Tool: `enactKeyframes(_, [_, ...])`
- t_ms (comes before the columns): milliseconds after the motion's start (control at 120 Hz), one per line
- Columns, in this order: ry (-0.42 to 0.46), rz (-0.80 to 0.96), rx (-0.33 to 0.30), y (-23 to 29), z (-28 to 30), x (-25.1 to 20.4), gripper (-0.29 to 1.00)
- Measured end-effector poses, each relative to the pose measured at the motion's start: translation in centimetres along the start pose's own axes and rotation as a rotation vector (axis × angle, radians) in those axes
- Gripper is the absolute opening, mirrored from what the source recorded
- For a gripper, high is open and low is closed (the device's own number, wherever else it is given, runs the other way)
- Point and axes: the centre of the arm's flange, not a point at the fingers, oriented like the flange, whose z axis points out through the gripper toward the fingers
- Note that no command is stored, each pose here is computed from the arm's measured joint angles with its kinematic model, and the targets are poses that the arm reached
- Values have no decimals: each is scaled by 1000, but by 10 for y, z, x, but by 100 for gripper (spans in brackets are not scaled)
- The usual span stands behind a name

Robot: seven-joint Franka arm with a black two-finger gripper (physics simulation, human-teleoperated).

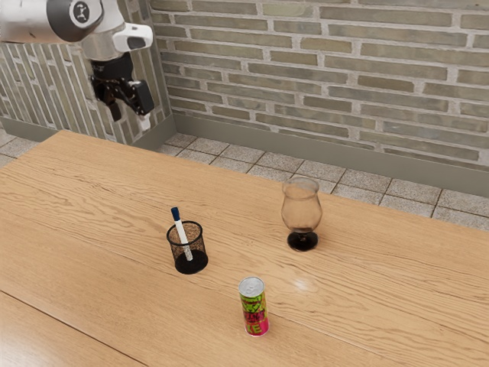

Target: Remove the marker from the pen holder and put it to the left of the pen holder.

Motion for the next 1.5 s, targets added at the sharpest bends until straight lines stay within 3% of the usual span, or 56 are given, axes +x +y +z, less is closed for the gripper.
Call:
enactKeyframes(200, [-12, 22, -8, 6, 4, 0, 70])
enactKeyframes(467, [-217, 34, -155, -9, 101, 11, 70])
enactKeyframes(617, [-297, 60, -203, -11, 156, 18, 70])
enactKeyframes(1200, [-253, 128, -296, -12, 264, 55, 70])
enactKeyframes(1267, [-246, 133, -299, -12, 265, 56, 60])
enactKeyframes(1408, [-236, 148, -300, -10, 266, 58, 24])
enactKeyframes(1500, [-233, 158, -299, -9, 265, 58, 11])
